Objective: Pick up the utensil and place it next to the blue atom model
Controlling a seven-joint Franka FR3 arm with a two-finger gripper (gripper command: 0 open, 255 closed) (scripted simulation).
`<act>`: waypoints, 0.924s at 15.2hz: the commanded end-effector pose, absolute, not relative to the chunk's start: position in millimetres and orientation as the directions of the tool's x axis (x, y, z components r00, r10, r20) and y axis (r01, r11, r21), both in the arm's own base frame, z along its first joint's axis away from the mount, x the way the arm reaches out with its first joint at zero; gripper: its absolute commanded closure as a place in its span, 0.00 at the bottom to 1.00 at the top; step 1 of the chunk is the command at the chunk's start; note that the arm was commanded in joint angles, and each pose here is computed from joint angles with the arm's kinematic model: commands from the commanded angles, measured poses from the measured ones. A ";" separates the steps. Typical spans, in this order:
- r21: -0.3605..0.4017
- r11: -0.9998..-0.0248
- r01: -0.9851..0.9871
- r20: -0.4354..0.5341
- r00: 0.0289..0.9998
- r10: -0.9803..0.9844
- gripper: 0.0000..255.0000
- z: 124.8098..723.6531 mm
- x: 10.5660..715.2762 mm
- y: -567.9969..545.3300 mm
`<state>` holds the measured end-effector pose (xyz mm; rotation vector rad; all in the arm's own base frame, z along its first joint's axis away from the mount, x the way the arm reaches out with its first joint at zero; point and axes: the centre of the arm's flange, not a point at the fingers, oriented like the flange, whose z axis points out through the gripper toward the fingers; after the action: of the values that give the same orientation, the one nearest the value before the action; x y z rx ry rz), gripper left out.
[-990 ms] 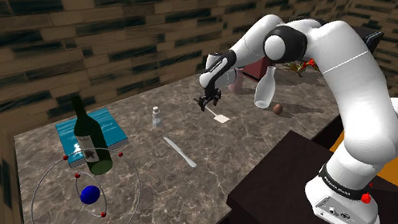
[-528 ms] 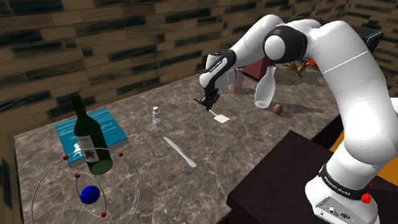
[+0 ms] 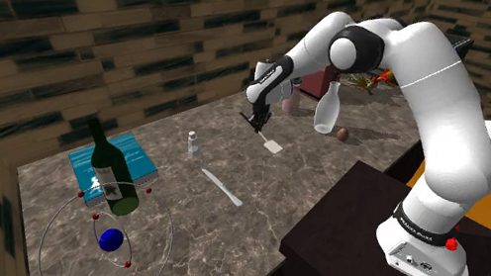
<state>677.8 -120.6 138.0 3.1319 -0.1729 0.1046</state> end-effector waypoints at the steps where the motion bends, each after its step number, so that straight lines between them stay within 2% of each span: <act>1: 0.000 -0.994 -0.110 0.066 0.992 -0.110 1.00 148.5 678.4 -119.9; 14: 0.000 -0.994 -0.110 0.066 0.992 -0.110 1.00 217.1 678.4 -119.9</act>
<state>677.5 -119.7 211.3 3.1318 -0.1728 0.1044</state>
